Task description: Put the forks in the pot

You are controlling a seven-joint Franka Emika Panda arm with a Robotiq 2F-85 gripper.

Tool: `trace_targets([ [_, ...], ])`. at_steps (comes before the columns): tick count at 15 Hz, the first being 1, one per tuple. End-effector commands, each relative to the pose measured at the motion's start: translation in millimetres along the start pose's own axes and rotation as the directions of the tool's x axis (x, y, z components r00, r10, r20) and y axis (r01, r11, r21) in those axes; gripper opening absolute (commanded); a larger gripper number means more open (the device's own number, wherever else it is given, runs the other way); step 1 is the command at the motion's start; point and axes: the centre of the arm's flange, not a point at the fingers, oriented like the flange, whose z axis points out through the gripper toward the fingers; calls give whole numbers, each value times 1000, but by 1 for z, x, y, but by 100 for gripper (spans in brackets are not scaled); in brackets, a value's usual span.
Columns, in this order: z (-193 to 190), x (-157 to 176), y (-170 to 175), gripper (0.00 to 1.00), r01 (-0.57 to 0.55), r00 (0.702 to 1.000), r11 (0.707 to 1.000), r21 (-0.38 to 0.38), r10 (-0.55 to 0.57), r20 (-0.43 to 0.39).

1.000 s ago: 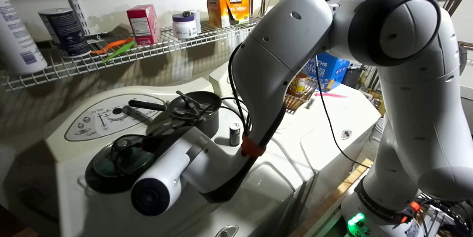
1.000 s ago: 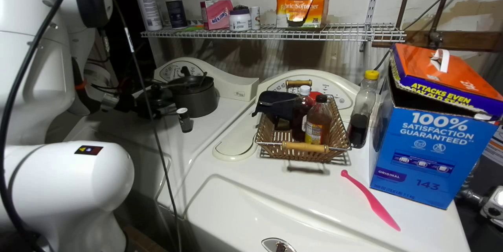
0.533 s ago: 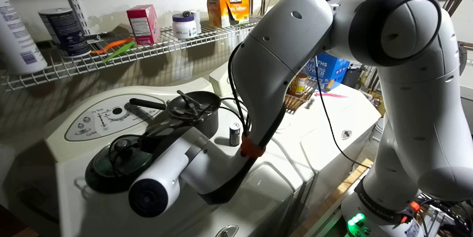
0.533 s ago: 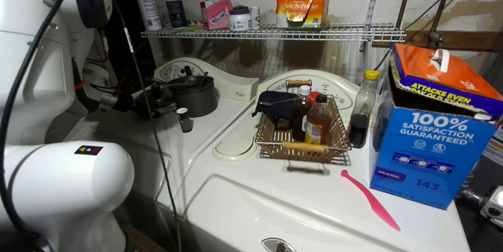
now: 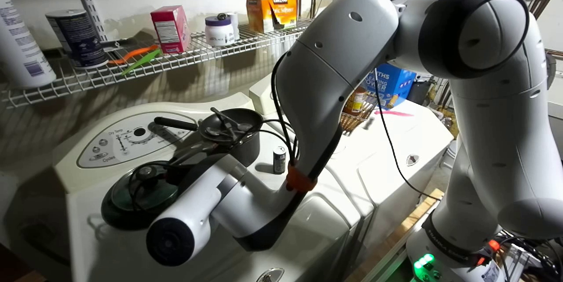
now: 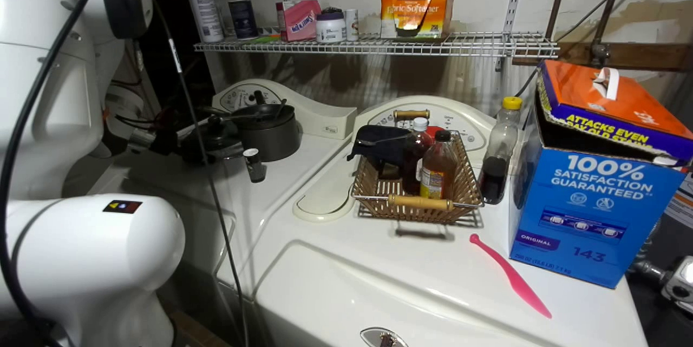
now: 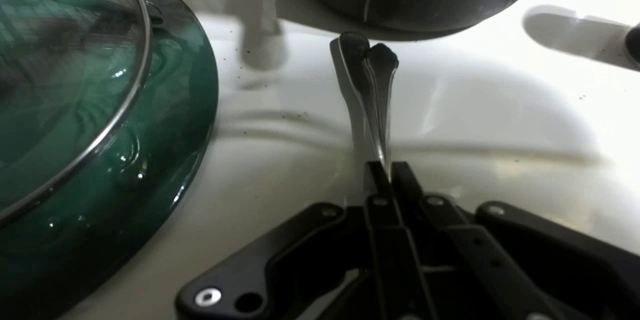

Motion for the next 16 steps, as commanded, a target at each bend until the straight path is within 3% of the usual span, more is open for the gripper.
trace_targets([
  [1,-20,2,5,2,5,1000,999,48,-5,-4],
  [6,-59,-1,7,2,-99,993,992,80,104,-59],
  [8,-72,-11,7,2,-169,984,980,107,174,-39],
  [16,-126,-69,-14,2,-420,896,870,258,443,-35],
])
